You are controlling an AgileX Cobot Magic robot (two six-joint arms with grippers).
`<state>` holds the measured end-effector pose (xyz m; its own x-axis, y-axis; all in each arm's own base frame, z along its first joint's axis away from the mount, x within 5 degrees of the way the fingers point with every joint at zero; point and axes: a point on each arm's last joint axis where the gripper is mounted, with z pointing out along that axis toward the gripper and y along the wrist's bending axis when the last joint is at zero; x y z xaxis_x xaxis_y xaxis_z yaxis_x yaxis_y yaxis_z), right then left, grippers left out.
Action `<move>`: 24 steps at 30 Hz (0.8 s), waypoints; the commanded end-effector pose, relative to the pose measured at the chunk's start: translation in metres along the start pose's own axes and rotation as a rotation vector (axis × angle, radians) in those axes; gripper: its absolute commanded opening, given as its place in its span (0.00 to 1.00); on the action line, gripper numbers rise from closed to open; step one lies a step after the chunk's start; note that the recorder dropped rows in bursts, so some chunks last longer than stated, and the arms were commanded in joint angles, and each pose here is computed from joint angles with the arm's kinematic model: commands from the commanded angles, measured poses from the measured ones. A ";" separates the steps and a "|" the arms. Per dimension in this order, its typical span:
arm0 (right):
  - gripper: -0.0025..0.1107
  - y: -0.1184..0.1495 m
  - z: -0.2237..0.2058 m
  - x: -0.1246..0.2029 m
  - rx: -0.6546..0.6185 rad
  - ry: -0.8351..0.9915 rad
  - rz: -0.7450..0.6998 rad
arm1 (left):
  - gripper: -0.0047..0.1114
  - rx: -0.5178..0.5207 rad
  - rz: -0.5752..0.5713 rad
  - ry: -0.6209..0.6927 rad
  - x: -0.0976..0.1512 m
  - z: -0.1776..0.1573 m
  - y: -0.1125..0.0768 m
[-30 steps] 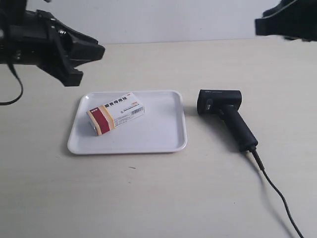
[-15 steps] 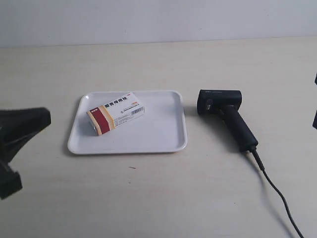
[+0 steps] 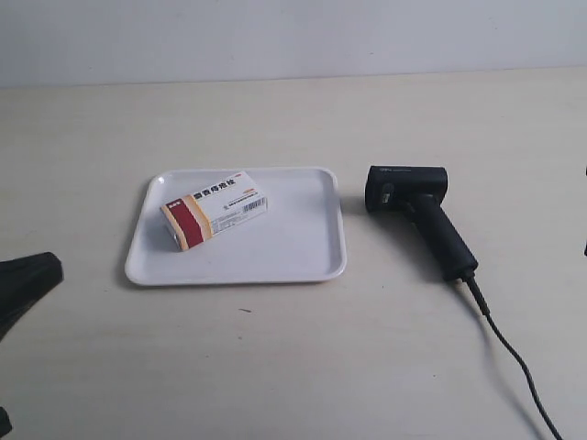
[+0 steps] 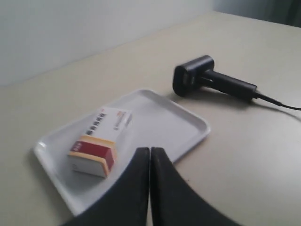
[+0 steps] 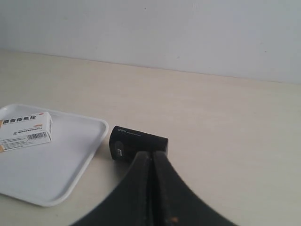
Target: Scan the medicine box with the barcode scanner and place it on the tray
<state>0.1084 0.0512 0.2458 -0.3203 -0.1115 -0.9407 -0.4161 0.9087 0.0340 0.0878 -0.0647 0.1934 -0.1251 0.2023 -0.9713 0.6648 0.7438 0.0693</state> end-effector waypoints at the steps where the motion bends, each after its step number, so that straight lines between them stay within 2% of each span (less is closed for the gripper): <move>1: 0.03 0.000 -0.001 0.001 -0.002 -0.001 0.003 | 0.06 -0.211 0.041 -0.203 -0.013 -0.024 0.009; 5: 0.03 0.000 -0.001 0.001 -0.002 -0.001 0.003 | 0.06 -0.399 0.029 -0.247 -0.012 -0.043 0.017; 10: 0.03 0.000 -0.001 0.001 -0.002 -0.001 0.003 | 0.06 -0.581 -0.068 -0.150 0.003 -0.056 0.026; 14: 0.03 0.000 -0.001 0.001 -0.002 -0.001 0.003 | 0.06 -0.576 -0.045 -0.042 0.014 -0.059 0.023; 17: 0.03 0.000 -0.001 0.001 -0.002 -0.001 0.003 | 0.06 -0.569 -0.020 -0.038 0.015 -0.061 0.021; 24: 0.03 0.000 -0.001 0.001 -0.002 -0.001 0.003 | 0.06 -0.617 -0.069 -0.045 0.016 -0.062 0.023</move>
<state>0.1082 0.0512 0.2454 -0.3258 -0.1091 -0.9391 -0.4150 0.9090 0.0384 0.0560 -0.0059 0.1939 -0.1090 0.1535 -0.9821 0.1317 0.9815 0.1388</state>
